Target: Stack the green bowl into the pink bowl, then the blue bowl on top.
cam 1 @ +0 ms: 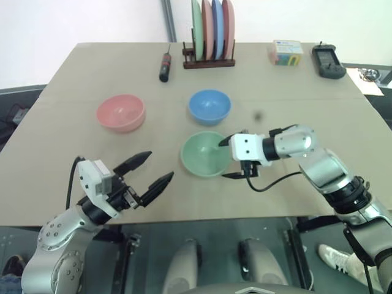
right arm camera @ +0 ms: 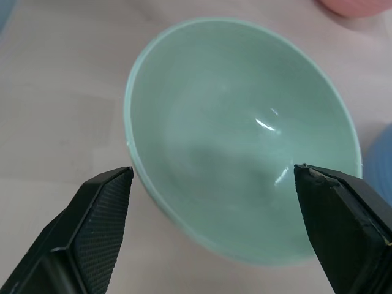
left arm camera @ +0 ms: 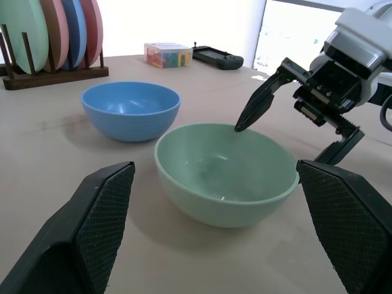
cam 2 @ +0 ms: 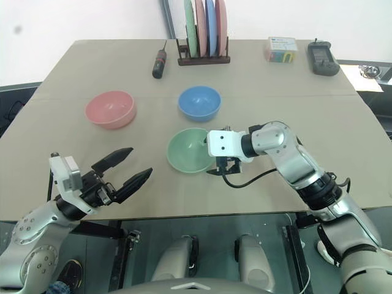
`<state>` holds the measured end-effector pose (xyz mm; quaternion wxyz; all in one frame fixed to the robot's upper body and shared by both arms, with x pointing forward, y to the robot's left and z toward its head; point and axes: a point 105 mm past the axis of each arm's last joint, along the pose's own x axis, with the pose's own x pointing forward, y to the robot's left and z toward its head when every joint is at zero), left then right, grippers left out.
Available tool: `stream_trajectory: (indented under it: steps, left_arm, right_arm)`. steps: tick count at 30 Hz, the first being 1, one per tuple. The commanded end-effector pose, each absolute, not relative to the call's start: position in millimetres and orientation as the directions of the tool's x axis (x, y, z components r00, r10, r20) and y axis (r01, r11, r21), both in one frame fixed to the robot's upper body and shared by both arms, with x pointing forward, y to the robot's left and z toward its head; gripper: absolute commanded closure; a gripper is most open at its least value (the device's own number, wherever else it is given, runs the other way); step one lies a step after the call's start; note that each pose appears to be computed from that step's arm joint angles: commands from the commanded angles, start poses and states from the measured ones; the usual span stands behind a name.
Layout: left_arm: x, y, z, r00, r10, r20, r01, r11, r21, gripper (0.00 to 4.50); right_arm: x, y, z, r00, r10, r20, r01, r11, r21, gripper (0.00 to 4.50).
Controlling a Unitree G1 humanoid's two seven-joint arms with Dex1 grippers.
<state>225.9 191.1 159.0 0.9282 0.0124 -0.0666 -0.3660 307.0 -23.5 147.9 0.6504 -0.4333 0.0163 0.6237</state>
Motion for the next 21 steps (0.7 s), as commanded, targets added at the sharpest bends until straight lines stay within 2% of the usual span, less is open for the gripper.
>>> stream_trajectory:
  steps: [1, 5, 8, 13, 14, 16, 17, 21]
  left_arm:
    - [224, 189, 167, 0.712, -0.688, 0.144, 0.682, 0.726, 0.095, 0.00]
    - [224, 188, 167, 0.713, -0.686, 0.146, 0.680, 0.727, 0.092, 0.00]
    - [224, 188, 166, 0.713, -0.686, 0.146, 0.681, 0.727, 0.089, 0.00]
    - [224, 187, 166, 0.710, -0.689, 0.146, 0.684, 0.724, 0.087, 0.00]
    - [224, 187, 166, 0.710, -0.689, 0.146, 0.685, 0.723, 0.087, 0.00]
    - [224, 187, 166, 0.708, -0.691, 0.145, 0.686, 0.722, 0.087, 0.00]
    - [224, 187, 166, 0.708, -0.692, 0.145, 0.687, 0.721, 0.087, 0.00]
    - [224, 187, 166, 0.707, -0.692, 0.144, 0.688, 0.721, 0.086, 0.00]
  right_arm:
    - [301, -16, 152, 0.198, 0.802, -0.564, -0.786, -0.214, -0.580, 0.09]
    - [303, -14, 154, 0.211, 0.814, -0.542, -0.779, -0.195, -0.596, 0.09]
    - [304, -17, 154, 0.213, 0.809, -0.547, -0.781, -0.195, -0.593, 0.83]
    - [304, -17, 154, 0.211, 0.811, -0.545, -0.785, -0.192, -0.589, 2.88]
    - [304, -17, 154, 0.211, 0.812, -0.545, -0.785, -0.191, -0.589, 3.54]
    - [303, -18, 153, 0.203, 0.811, -0.549, -0.790, -0.195, -0.581, 4.28]
    - [302, -19, 153, 0.200, 0.810, -0.552, -0.793, -0.197, -0.577, 4.45]
    - [304, -24, 152, 0.207, 0.800, -0.562, -0.799, -0.194, -0.570, 4.45]
